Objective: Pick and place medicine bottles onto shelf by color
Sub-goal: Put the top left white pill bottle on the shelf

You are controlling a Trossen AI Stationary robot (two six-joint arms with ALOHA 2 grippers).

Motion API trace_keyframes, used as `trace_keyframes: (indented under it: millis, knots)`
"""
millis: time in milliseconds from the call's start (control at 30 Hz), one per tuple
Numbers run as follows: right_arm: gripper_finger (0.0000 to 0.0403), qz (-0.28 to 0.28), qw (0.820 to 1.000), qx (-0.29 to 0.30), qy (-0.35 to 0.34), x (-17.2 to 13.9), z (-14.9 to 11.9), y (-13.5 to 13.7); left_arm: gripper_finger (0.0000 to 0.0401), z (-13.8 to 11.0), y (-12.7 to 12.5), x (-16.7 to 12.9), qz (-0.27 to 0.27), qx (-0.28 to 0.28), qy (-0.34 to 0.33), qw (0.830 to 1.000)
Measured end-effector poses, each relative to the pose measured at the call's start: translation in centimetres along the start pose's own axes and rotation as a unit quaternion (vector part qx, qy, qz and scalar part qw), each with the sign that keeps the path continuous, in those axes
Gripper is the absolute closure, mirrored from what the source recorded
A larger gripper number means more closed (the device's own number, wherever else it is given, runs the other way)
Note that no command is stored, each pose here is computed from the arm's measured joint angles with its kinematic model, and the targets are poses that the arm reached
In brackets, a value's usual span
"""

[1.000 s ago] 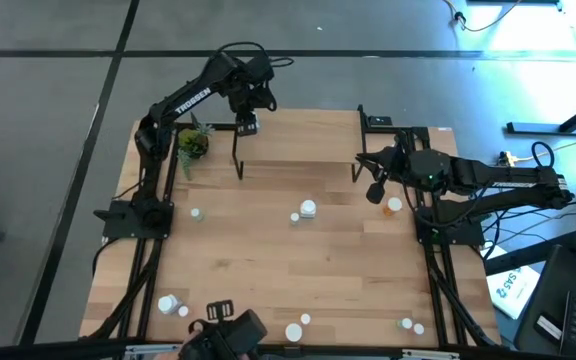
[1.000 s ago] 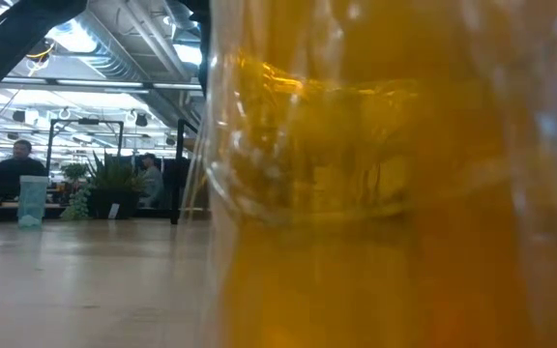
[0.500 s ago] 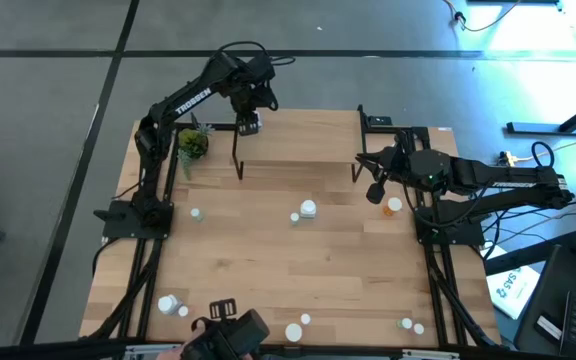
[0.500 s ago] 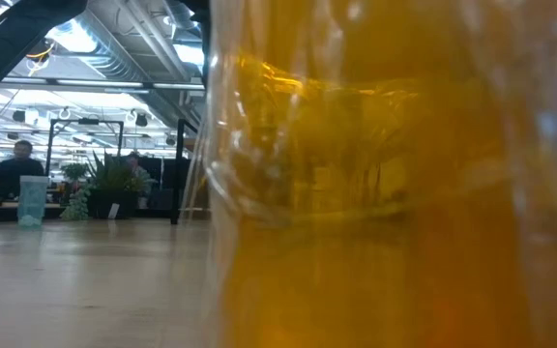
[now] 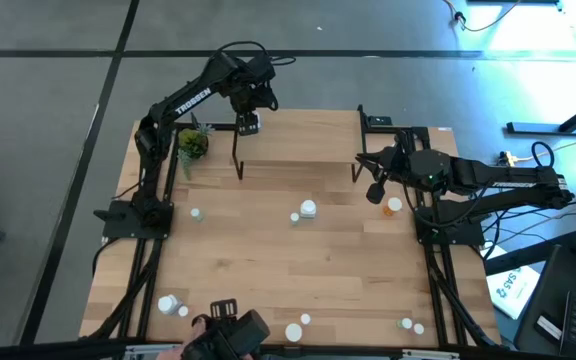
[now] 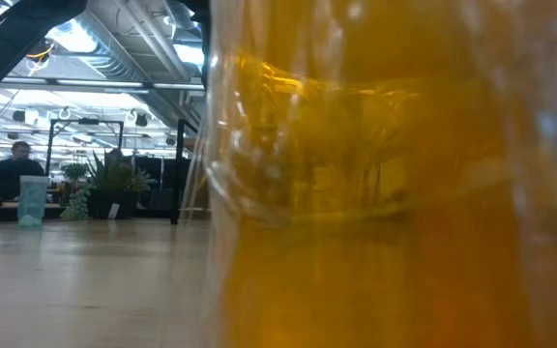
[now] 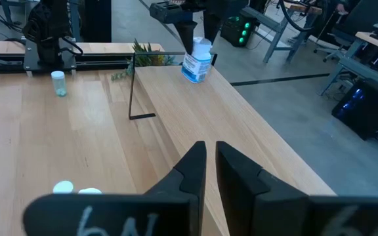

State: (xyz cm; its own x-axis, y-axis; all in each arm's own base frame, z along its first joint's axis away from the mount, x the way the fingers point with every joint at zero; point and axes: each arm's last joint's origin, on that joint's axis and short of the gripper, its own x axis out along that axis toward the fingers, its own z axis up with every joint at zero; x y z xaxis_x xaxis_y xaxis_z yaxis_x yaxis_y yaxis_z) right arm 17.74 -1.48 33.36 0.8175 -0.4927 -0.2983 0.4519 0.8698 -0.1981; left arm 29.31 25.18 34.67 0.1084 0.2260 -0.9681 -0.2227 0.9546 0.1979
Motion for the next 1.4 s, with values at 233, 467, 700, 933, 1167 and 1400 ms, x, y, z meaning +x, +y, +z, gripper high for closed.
trace_keyframes:
  millis: [233,467,700,933,1167,1400]
  knots:
    - [0.0363,0.0,1.0,0.001,0.0,0.0,0.0,0.0,0.0162,0.1,-0.1,0.0,0.003,0.002,-0.002,1.0]
    - [0.0363,0.0,1.0,0.0,0.0,0.0,0.0,0.0,0.0162,0.3,-0.2,-0.6,0.022,0.017,-0.007,1.0]
    - [0.0363,0.0,1.0,0.001,0.0,0.0,0.0,0.0,0.0161,0.4,-0.2,-1.7,0.036,0.018,-0.023,0.999]
    - [0.0363,0.0,1.0,0.0,0.0,0.0,0.0,0.0,0.0161,0.5,-0.8,-2.1,0.045,0.03,-0.013,0.998]
    - [0.0363,0.0,1.0,0.0,0.0,0.0,0.0,0.0,0.0161,0.6,-1.8,-3.3,0.07,0.06,-0.021,0.996]
    - [0.0363,0.0,1.0,0.001,0.0,0.0,0.0,0.0,0.0161,0.6,-3.5,-5.2,0.078,0.068,-0.049,0.993]
